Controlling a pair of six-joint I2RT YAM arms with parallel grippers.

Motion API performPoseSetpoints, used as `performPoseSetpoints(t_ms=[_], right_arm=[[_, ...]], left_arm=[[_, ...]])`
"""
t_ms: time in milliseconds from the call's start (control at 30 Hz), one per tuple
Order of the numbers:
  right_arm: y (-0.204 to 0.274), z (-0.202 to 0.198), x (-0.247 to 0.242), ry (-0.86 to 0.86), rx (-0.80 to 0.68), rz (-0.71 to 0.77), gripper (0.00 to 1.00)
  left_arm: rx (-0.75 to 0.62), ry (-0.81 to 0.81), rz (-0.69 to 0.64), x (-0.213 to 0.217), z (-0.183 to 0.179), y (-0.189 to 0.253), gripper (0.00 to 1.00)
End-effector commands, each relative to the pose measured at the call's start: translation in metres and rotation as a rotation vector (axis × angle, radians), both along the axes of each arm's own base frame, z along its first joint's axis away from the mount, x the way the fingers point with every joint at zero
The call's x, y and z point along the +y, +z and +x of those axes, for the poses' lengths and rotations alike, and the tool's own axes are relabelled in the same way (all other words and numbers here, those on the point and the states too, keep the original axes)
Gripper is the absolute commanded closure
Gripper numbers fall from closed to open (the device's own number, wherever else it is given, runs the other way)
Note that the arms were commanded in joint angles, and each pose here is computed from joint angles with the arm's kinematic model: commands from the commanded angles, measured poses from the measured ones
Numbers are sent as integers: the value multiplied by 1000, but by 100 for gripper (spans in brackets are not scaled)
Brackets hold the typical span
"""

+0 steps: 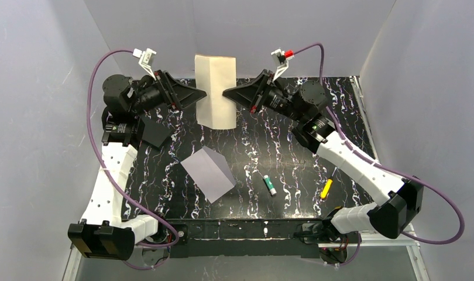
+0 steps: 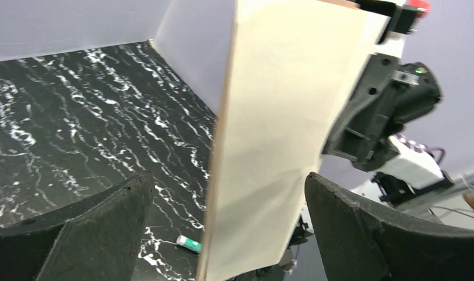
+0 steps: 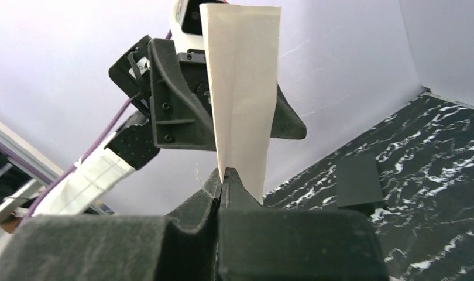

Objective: Place the letter into the envelope and seal it

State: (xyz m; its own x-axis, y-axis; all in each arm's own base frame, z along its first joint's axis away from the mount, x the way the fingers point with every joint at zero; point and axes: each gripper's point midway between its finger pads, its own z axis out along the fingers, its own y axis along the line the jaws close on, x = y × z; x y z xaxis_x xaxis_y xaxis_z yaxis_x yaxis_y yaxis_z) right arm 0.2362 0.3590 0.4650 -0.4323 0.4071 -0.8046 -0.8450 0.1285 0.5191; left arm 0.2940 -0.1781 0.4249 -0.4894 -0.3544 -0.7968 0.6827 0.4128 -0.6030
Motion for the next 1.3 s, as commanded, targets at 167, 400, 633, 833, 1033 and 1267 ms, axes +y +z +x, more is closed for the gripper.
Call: performPoseSetpoints(t_ms=[167, 400, 633, 833, 1033, 1267], right_arm=[[40, 5, -1, -2, -8, 158, 99], [36, 17, 6, -14, 46, 182, 99], [36, 20, -4, -71, 49, 190, 99], [41, 10, -11, -67, 26, 193, 99], [34, 13, -12, -83, 68, 179, 99], [-11, 77, -29, -422, 380, 70, 99]], left_arm=[[-203, -224, -36, -11, -69, 53, 2], [-213, -238, -11, -13, -64, 36, 9], [-262, -194, 21, -10, -53, 30, 12], [-182, -31, 48, 0, -18, 8, 9], [-173, 34, 62, 6, -9, 7, 9], [-143, 301, 212, 40, 16, -17, 7]])
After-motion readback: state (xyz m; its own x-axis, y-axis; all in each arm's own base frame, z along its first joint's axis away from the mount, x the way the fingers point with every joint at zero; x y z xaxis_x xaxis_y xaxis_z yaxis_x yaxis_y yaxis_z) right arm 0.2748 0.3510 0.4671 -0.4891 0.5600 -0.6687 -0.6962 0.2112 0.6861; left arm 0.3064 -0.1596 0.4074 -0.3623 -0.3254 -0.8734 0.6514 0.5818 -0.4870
